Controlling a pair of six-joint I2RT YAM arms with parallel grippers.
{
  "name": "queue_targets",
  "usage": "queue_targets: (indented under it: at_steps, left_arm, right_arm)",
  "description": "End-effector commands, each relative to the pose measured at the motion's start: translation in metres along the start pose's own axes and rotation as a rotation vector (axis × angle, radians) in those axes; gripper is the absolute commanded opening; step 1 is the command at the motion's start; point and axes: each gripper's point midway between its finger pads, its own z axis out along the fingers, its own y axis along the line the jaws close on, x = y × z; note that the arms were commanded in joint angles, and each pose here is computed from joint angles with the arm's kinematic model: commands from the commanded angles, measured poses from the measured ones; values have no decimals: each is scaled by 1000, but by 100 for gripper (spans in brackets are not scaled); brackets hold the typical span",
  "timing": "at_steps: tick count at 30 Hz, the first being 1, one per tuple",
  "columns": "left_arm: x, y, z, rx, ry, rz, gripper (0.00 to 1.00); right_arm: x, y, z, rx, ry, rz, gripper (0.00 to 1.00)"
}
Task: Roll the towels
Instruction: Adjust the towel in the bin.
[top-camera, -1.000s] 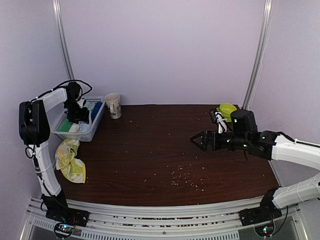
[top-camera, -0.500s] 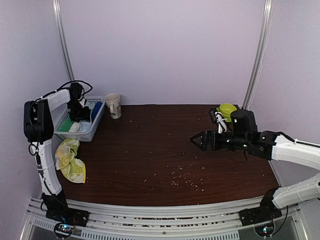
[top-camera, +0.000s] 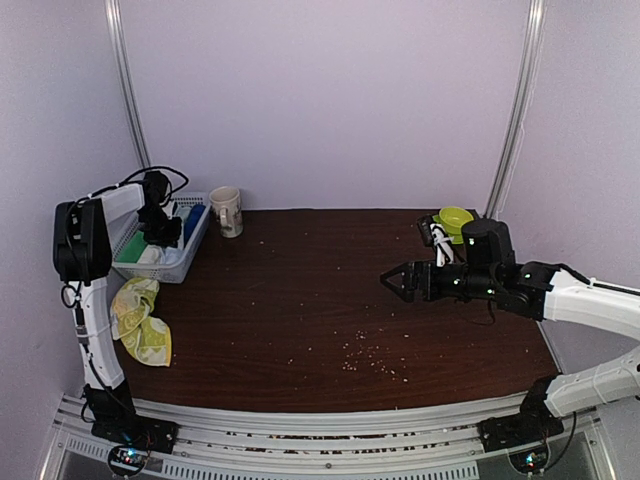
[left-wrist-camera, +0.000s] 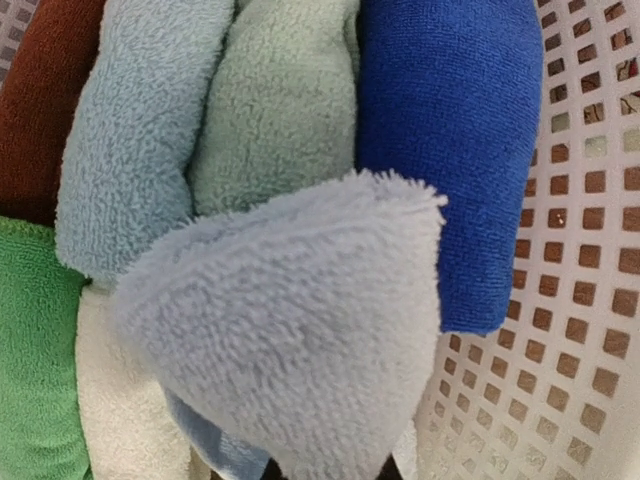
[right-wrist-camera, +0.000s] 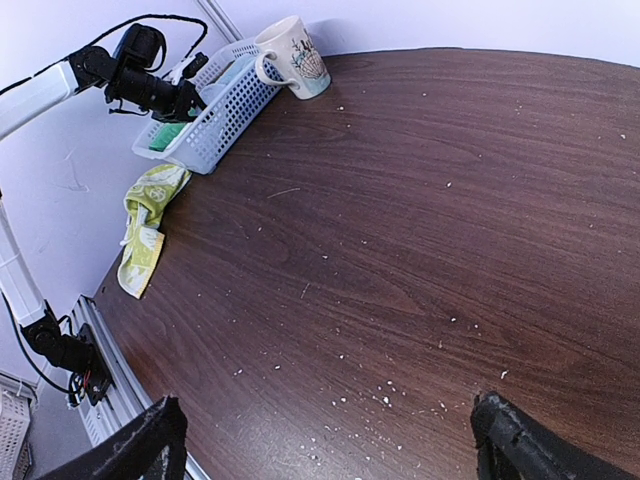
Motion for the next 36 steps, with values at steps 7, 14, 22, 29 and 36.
queue_targets:
  at_steps: [7,14,22,29,36]
  left_arm:
    - [9,-28,-21,176,-39,31,0]
    - [11,-35,-36,218,-66,64,0]
    - [30,-50,-19,308,-1,100,0]
    - [59,-53,23,308,151,107,0]
    - [67,-45,48,226,232,117,0]
  right_arm:
    - [2,5,3,-23,3,-12,100]
    - [3,5,5,-22,7,-13,100]
    - [4,4,6,-20,13,-13,100]
    - [5,4,7,-19,15,-12,100]
    - [7,5,8,-23,24,-10,100]
